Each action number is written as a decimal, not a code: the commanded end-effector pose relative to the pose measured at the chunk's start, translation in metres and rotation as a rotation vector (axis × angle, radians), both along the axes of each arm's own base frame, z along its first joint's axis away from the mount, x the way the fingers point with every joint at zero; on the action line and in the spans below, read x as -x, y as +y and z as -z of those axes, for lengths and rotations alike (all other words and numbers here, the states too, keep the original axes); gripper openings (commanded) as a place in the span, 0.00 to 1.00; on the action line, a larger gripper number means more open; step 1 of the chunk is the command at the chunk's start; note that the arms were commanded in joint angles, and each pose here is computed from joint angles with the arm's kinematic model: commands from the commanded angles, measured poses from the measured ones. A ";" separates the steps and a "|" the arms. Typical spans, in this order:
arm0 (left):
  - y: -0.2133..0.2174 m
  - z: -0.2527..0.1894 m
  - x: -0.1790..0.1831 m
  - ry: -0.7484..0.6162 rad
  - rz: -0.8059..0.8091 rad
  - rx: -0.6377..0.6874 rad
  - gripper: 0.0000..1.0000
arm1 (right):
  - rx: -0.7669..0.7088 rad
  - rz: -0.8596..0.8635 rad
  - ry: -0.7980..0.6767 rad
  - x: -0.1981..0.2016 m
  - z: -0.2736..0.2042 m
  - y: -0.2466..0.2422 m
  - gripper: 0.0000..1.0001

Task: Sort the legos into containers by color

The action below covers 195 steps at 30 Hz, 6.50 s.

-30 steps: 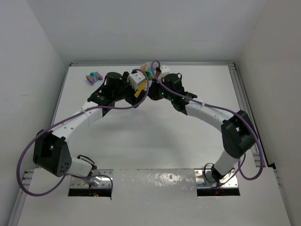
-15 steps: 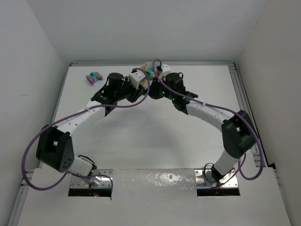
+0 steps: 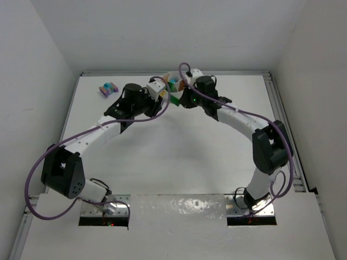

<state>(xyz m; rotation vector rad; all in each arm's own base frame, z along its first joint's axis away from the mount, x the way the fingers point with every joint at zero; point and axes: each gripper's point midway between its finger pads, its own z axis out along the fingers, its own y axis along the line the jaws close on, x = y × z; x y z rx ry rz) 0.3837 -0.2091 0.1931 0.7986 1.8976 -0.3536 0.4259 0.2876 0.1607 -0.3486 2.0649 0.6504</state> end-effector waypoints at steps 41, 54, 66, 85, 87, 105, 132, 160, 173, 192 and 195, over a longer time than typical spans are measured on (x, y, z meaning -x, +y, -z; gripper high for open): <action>0.007 0.002 0.030 -0.181 0.493 0.079 0.00 | 0.233 -0.251 -0.302 0.018 -0.043 -0.043 0.00; 0.017 -0.013 -0.025 -0.143 0.265 0.119 0.00 | 0.294 -0.133 -0.290 0.019 -0.033 -0.067 0.00; 0.030 -0.003 -0.030 -0.058 0.088 0.186 0.00 | 0.159 0.137 -0.212 -0.064 -0.090 -0.050 0.00; 0.048 0.001 -0.033 -0.076 -0.008 0.133 0.00 | 0.147 0.391 -0.199 -0.090 -0.047 -0.027 0.00; 0.050 0.003 -0.032 -0.074 -0.017 0.121 0.00 | 0.209 0.403 -0.157 -0.089 -0.043 -0.033 0.00; -0.017 -0.031 0.048 -0.116 0.688 0.342 0.00 | -0.047 -0.279 -0.507 0.049 -0.058 0.010 0.00; 0.071 0.176 0.061 0.286 0.383 -0.404 0.46 | 0.207 -0.057 -0.353 0.044 -0.028 -0.049 0.00; -0.025 -0.016 0.065 -0.113 0.770 0.125 0.63 | 0.119 -0.584 -0.430 0.104 -0.049 0.021 0.00; -0.037 -0.019 0.075 -0.083 0.792 0.163 0.14 | 0.107 -0.584 -0.441 0.096 -0.049 0.031 0.00; -0.035 -0.012 0.066 -0.040 0.719 0.157 0.04 | 0.089 -0.599 -0.500 0.096 -0.063 0.035 0.00; -0.036 -0.017 0.068 -0.040 0.729 0.176 0.00 | 0.079 -0.589 -0.488 0.096 -0.062 0.035 0.00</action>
